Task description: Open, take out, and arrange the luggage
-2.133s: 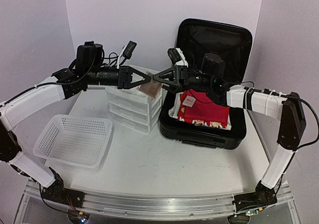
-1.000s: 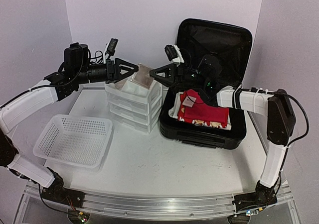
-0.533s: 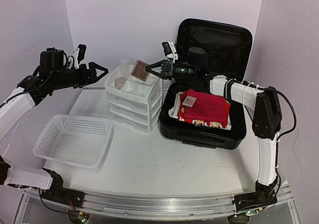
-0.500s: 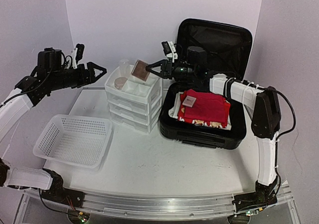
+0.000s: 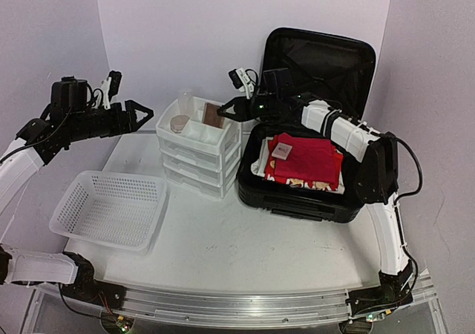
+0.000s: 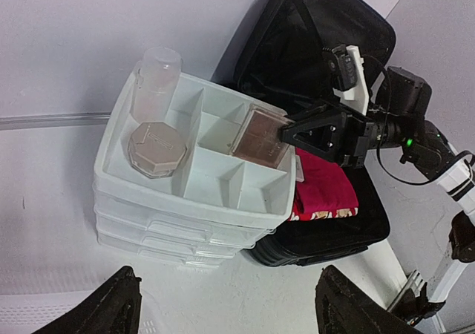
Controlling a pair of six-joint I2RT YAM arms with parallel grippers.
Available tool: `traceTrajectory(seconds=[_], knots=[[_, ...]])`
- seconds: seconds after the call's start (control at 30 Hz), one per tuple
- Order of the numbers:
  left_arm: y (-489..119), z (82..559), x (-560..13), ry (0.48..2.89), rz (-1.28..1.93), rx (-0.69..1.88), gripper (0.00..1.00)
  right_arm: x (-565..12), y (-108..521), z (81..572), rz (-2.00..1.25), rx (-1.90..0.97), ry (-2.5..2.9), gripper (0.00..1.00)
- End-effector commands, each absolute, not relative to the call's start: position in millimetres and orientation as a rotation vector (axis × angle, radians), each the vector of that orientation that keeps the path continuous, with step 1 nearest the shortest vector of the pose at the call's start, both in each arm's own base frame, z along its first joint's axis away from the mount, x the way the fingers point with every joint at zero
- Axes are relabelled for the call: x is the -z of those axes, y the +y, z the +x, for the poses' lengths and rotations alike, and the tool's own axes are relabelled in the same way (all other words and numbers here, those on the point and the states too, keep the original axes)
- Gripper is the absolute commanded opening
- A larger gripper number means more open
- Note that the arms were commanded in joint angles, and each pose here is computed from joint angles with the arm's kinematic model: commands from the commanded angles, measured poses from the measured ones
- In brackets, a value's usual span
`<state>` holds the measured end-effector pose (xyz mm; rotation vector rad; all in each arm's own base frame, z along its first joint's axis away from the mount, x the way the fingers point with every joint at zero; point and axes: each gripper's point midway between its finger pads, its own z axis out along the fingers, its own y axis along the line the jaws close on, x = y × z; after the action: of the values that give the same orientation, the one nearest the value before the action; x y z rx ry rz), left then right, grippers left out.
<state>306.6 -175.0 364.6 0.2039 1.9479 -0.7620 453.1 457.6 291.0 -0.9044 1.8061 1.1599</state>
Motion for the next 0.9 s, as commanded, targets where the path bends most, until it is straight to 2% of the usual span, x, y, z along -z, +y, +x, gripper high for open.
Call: traceTrajectory(seconds=[0.0, 0.33, 0.53, 0.87], knots=[[-179, 303, -374, 1.916, 0.227, 0.796, 0.81, -294, 462, 458, -0.948, -1.079, 1.765, 0.06], [-181, 299, -376, 1.908, 0.228, 0.822, 0.81, -266, 480, 453, -1.006, -0.996, 1.798, 0.09], [-181, 298, -377, 1.904, 0.228, 0.829, 0.81, -251, 481, 453, -1.047, -0.866, 1.813, 0.17], [-184, 298, -377, 1.906, 0.226, 0.855, 0.82, -260, 467, 464, -0.979, -0.738, 1.849, 0.22]])
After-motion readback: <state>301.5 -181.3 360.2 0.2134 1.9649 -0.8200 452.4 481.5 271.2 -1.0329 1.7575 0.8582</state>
